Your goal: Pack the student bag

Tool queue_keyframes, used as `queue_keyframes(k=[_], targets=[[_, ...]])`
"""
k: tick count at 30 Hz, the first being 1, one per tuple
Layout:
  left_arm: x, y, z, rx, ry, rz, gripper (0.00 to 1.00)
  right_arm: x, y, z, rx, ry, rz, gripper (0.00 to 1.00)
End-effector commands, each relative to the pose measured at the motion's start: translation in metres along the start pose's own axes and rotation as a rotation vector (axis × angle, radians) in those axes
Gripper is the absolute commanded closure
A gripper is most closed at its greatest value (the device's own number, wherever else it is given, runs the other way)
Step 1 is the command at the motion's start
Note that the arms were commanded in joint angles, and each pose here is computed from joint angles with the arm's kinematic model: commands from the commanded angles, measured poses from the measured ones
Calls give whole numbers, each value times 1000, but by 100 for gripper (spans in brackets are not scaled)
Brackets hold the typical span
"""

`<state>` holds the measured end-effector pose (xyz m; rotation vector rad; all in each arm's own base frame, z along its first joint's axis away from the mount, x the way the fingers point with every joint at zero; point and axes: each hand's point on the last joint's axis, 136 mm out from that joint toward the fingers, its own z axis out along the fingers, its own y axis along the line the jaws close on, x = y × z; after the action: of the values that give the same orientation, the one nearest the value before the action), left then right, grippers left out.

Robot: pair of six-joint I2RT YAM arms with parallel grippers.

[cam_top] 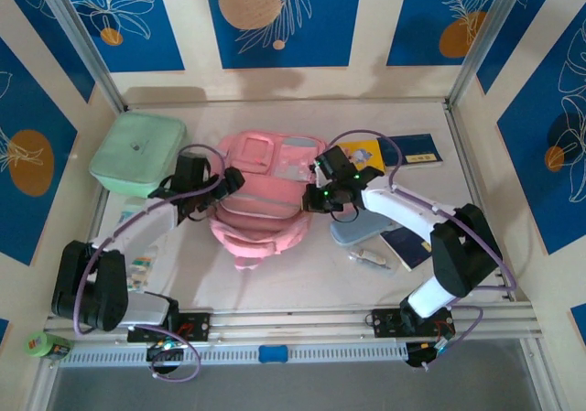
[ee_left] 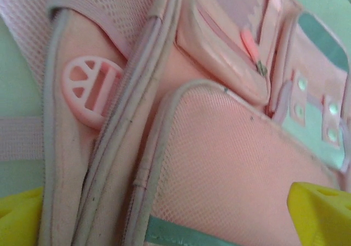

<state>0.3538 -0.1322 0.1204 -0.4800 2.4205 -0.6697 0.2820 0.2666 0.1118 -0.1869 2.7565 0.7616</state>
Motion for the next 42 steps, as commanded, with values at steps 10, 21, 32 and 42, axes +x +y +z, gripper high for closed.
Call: queue_keyframes(k=[10, 21, 32, 42], targets=[[-28, 8, -26, -121, 34, 189, 1, 12, 80, 3, -183, -4, -9, 45], [73, -25, -67, 48, 128, 140, 1, -25, -19, -18, -75, -15, 248, 27], [177, -57, -80, 183, 205, 161, 1, -40, -59, 17, 3, 11, 386, 30], [184, -22, -45, 98, 144, 157, 1, -67, -46, 24, -75, -37, 317, 76]])
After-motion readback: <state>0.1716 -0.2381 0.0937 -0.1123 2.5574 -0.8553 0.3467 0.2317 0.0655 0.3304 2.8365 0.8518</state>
